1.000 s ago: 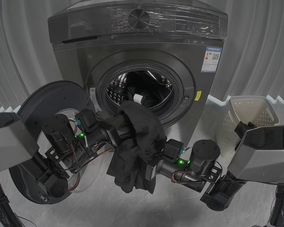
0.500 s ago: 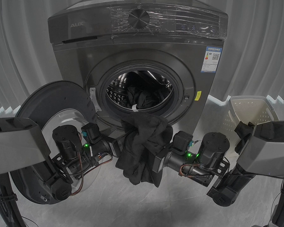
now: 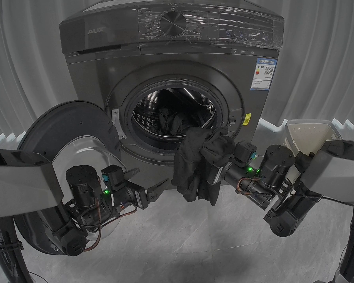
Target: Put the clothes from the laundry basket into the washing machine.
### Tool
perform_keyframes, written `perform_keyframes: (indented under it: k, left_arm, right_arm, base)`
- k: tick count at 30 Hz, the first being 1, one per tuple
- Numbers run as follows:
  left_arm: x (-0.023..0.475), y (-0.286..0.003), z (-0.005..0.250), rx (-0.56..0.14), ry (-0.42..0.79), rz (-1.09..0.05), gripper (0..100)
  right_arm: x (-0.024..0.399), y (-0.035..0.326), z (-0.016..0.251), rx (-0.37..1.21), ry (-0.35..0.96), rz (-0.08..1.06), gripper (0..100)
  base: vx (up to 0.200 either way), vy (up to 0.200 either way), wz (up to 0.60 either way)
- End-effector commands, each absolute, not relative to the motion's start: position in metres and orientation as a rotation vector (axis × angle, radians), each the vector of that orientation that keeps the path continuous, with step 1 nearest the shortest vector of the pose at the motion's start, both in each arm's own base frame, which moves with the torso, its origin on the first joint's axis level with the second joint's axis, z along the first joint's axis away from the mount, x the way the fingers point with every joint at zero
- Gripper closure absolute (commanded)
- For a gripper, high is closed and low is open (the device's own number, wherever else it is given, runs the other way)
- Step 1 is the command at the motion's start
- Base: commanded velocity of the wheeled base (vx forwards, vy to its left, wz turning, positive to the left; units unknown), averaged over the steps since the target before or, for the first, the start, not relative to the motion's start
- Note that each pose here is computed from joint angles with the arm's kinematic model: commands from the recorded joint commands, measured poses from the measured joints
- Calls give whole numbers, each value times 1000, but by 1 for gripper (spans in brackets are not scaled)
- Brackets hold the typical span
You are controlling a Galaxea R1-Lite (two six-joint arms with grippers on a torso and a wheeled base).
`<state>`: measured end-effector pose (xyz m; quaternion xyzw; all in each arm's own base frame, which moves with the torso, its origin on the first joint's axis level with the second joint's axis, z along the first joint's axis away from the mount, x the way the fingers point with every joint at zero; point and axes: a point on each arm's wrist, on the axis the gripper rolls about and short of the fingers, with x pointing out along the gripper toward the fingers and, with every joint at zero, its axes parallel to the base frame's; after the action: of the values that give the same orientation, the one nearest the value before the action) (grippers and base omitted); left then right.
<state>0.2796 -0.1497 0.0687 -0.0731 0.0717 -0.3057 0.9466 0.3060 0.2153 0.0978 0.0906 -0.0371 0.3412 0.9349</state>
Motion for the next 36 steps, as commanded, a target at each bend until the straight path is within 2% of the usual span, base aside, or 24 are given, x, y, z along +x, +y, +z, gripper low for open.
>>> perform_keyframes:
  k: [1, 8, 12, 17, 21, 29, 30, 36]
  left_arm:
    - [271, -153, 68, -143, 160, -658, 0]
    - [264, -168, 65, -136, 170, -715, 0]
    - [275, -183, 70, -144, 120, -742, 0]
    - [283, -189, 65, -146, 114, -745, 0]
    - [296, -197, 52, -126, 111, -746, 0]
    - [301, -205, 53, -125, 85, -757, 0]
    - [302, -204, 54, -125, 81, -754, 100]
    - [310, -206, 58, -132, 44, -739, 100]
  right_arm:
    - [313, 221, 93, 187, -83, 699, 100]
    - [307, 242, 88, 188, -78, 752, 100]
    - [302, 248, 88, 190, -79, 772, 100]
    - [298, 253, 88, 190, -76, 789, 100]
    - [293, 259, 89, 193, -80, 809, 100]
    - [293, 260, 89, 195, -79, 812, 100]
    - [292, 260, 89, 194, -78, 812, 100]
    - [292, 260, 88, 196, -73, 811, 100]
  base:
    - [0, 0, 0]
    - [0, 0, 0]
    - [0, 0, 0]
    - [0, 0, 0]
    - [0, 0, 0]
    - [0, 0, 0]
    - [0, 0, 0]
    - [0, 0, 0]
